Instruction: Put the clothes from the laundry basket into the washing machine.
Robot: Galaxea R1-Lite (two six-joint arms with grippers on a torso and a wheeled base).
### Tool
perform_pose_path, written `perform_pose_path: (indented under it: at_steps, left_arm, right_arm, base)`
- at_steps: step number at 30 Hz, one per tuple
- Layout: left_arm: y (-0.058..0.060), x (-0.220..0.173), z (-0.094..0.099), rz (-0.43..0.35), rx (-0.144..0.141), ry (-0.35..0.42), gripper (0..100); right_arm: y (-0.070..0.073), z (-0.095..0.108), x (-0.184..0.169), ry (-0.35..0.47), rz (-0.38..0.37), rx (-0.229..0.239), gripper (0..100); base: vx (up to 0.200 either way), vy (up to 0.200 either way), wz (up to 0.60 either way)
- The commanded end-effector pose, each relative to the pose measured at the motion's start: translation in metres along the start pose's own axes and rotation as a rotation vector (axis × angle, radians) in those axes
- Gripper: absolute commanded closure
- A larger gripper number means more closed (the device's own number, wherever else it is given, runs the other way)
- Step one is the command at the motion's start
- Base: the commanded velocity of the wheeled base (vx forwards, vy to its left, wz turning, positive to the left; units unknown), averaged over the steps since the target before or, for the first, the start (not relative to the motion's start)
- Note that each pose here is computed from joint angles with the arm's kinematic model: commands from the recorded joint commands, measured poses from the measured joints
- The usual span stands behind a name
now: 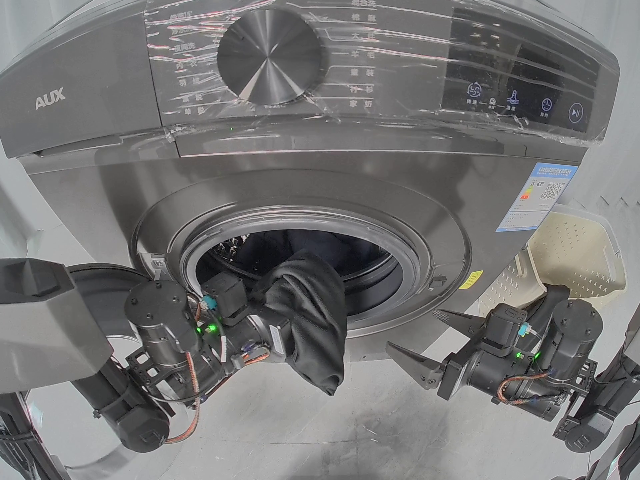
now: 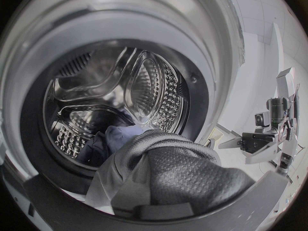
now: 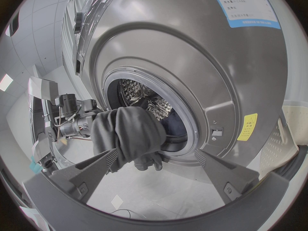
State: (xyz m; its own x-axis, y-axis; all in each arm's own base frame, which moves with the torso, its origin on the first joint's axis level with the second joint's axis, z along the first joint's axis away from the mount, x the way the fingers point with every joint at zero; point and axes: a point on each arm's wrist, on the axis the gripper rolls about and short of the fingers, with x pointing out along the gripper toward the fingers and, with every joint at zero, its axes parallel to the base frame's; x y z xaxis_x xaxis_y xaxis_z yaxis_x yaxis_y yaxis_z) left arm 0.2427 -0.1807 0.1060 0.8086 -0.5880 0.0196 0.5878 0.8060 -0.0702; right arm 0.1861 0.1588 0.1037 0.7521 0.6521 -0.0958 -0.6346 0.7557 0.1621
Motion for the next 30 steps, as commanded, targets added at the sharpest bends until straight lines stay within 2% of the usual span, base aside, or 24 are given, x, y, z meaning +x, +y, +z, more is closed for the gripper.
perform_pose_path:
  at_steps: [1,3,4,6,9,16,19,25,30]
  left_arm:
    - [-0.005,0.025,-0.023,-0.023,-0.029,0.035,100]
    - [-0.005,0.031,-0.033,-0.036,-0.06,0.06,100]
    - [-0.001,0.038,-0.04,-0.029,-0.065,0.067,100]
    - [0.003,0.055,-0.047,-0.017,-0.068,0.049,100]
    - [0.018,0.084,-0.058,0.02,-0.058,0.005,100]
    - [0.025,0.127,-0.068,0.03,-0.063,-0.079,100]
    - [0.039,0.143,-0.074,0.059,-0.06,-0.102,100]
    - [0.056,0.182,-0.068,0.136,-0.059,-0.2,100]
    - [0.069,0.205,-0.05,0.18,-0.058,-0.258,100]
  right_arm:
    - [0.004,0.002,-0.002,-0.006,0.014,0.0,0]
    - [0.004,0.002,-0.002,-0.008,0.014,0.0,0]
    - [0.004,0.002,-0.003,-0.007,0.017,0.0,0]
    - [0.007,0.001,-0.002,-0.004,0.026,-0.001,0]
    - [0.007,0.001,-0.002,-0.004,0.028,-0.001,0]
    - [0.007,0.0,-0.002,0.001,0.03,0.0,0]
    - [0.007,0.0,-0.002,0.003,0.03,0.0,0]
    - [0.007,-0.003,-0.001,0.015,0.029,0.001,0]
    - [0.006,-0.007,-0.001,0.032,0.029,0.001,0]
  base:
    - [0.0,0.0,0.0]
    - [0.0,0.0,0.0]
    - [0.0,0.0,0.0]
    - [0.0,0.0,0.0]
    - [0.0,0.0,0.0]
    - [0.0,0.0,0.0]
    - [0.0,0.0,0.0]
    - [0.0,0.0,0.0]
    - [0.0,0.0,0.0]
